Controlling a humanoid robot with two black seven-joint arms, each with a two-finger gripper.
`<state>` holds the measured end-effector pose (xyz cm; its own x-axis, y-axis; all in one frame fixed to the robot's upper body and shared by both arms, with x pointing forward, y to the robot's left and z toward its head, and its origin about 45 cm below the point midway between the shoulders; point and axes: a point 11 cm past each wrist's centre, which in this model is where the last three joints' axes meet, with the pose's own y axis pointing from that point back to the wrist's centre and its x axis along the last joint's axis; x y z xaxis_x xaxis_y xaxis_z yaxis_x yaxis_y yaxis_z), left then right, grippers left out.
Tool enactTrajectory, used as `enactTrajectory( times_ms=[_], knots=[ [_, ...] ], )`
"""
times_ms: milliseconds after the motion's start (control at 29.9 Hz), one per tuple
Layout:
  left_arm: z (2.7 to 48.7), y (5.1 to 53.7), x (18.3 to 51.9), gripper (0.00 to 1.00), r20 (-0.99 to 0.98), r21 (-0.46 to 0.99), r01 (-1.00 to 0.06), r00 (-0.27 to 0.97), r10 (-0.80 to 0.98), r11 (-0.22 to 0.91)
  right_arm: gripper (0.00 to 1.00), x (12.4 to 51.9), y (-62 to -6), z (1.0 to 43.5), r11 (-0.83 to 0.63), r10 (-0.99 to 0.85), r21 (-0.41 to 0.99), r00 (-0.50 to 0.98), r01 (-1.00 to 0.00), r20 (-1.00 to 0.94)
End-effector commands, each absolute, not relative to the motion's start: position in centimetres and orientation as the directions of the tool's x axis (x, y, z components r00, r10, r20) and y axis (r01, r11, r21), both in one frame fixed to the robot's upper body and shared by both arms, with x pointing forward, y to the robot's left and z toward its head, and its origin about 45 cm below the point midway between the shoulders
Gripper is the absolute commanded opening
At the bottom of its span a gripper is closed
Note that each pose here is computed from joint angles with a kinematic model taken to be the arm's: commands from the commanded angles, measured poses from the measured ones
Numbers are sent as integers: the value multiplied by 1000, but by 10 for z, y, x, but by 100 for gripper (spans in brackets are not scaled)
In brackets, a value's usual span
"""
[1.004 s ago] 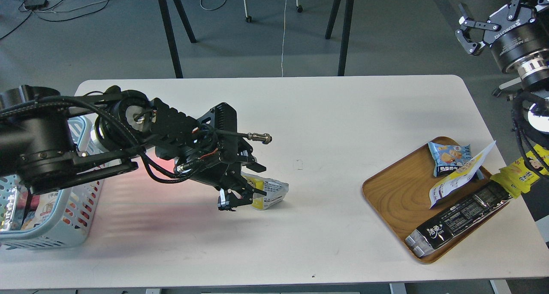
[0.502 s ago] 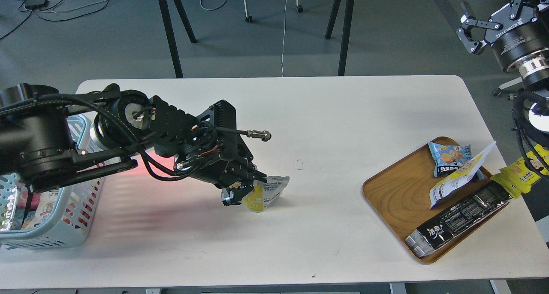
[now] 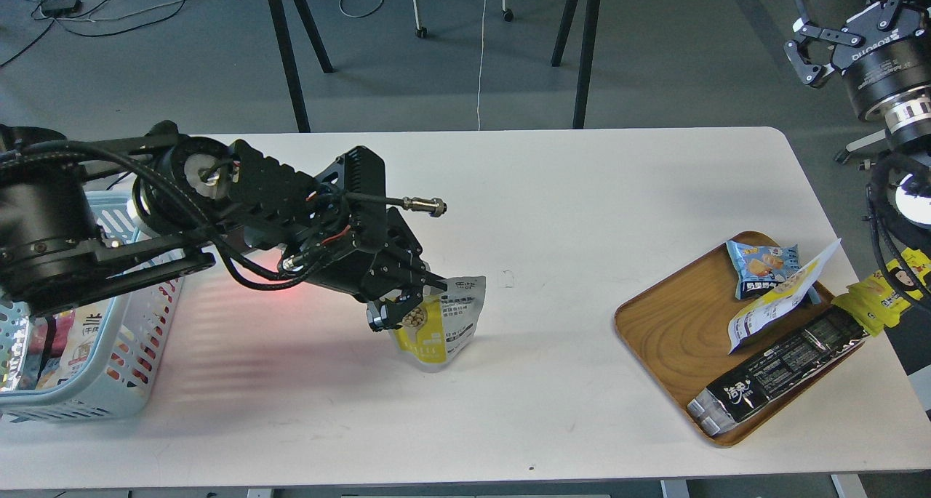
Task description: Scan snack and place in basket
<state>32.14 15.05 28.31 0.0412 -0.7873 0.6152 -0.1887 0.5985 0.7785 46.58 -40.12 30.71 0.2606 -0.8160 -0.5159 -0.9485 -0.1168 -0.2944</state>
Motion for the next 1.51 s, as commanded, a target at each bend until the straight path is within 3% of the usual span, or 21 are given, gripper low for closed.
enactTrajectory(
  times_ms=[0, 301, 703, 1472],
  knots=[
    [295, 153, 322, 0, 634, 760, -209, 31, -772, 616, 99, 465, -397, 286, -67, -781, -285, 228, -956, -582],
    [316, 183, 320, 0, 639, 745, -279, 40, -768, 605, 99, 474, -372, 261, -55, -703, -227, 200, -972, -683],
    [310, 264, 320, 0, 610, 765, -388, 177, -773, 515, 99, 475, -370, 262, -65, -705, -227, 205, -972, -679],
    [318, 310, 338, 0, 604, 751, -490, 240, -760, 443, 99, 476, -368, 268, -76, -710, -235, 218, -969, -670]
  ],
)
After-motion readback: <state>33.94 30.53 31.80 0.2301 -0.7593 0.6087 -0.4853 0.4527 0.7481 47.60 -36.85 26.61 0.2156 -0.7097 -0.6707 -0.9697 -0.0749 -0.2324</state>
